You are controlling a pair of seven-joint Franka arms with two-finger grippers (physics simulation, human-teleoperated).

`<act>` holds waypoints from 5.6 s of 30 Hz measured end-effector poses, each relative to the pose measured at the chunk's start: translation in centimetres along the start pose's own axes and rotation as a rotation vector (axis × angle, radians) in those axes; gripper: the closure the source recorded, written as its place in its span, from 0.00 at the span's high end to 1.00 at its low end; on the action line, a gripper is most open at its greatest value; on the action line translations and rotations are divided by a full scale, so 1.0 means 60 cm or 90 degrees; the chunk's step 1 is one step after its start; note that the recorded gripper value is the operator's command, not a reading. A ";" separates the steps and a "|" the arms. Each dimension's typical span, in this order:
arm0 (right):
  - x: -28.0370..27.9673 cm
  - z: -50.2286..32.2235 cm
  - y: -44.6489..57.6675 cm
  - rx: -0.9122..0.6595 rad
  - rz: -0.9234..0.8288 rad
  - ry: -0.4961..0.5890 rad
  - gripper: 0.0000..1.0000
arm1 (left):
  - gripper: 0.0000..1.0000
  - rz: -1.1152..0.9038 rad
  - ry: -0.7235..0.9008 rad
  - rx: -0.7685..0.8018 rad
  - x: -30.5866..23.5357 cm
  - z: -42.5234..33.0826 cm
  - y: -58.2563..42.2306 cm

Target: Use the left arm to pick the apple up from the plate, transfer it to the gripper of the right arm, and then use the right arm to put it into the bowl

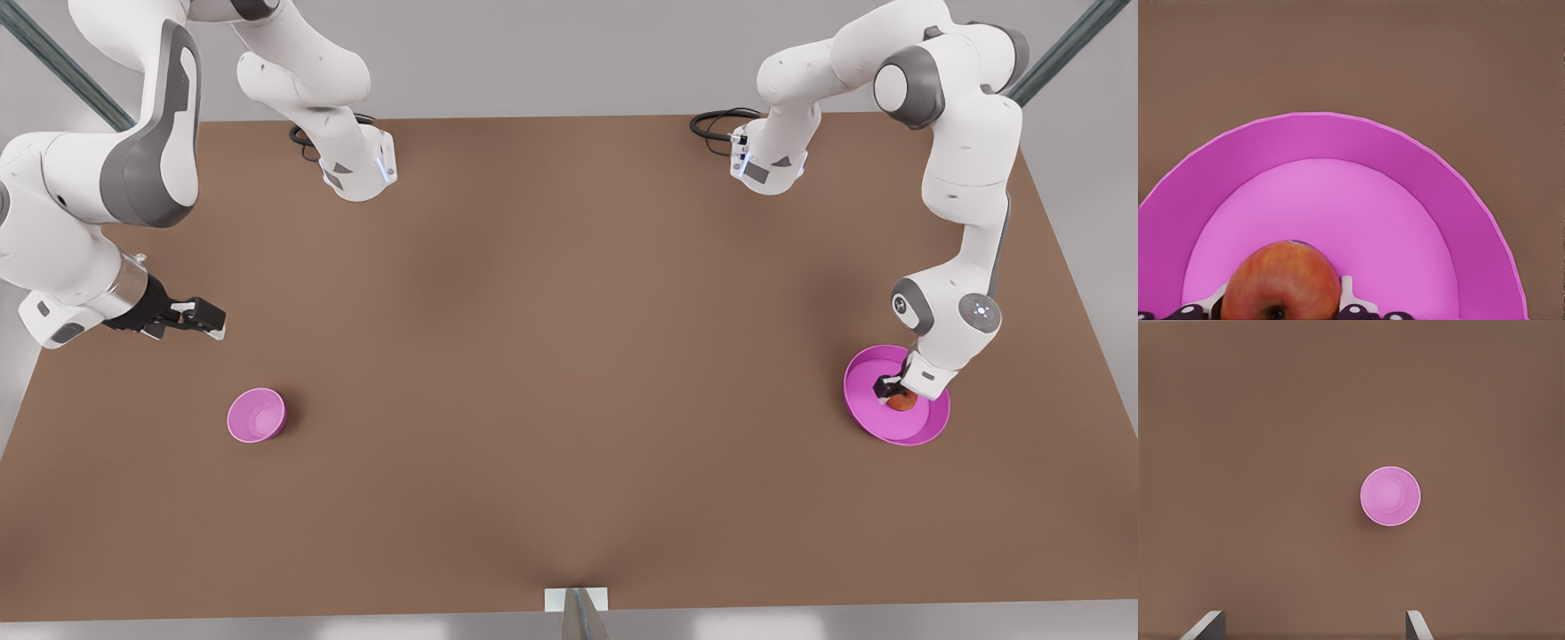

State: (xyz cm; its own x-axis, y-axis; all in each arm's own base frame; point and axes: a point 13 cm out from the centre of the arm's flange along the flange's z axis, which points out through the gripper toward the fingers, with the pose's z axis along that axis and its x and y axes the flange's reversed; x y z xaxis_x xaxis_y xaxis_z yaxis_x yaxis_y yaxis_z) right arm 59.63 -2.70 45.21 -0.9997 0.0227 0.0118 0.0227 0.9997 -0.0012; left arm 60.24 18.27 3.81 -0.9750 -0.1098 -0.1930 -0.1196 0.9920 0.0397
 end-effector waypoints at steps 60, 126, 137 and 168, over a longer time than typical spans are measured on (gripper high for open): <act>0.088 0.376 0.731 -0.926 0.035 0.046 1.00 | 0.63 0.557 -0.481 0.931 0.053 -0.412 -1.260; -0.132 0.384 0.371 -0.913 -0.120 -0.257 0.61 | 1.00 1.187 -0.404 0.515 -0.142 -0.519 -0.789; -0.129 0.406 0.036 -0.628 -0.344 -0.170 0.61 | 1.00 0.827 0.064 0.135 -0.086 -0.769 -0.376; -0.237 0.170 -0.127 -0.063 -0.586 -0.134 1.00 | 1.00 0.249 0.193 0.077 -0.049 -0.727 -0.325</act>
State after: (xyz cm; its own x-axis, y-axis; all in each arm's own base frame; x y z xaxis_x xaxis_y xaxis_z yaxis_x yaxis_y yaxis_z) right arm 73.56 -10.65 34.83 -0.6068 -0.7651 -0.2154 -0.7841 0.6207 0.0039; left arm 57.30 -3.42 46.39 -0.9551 0.2761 0.1071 0.2703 0.9605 -0.0658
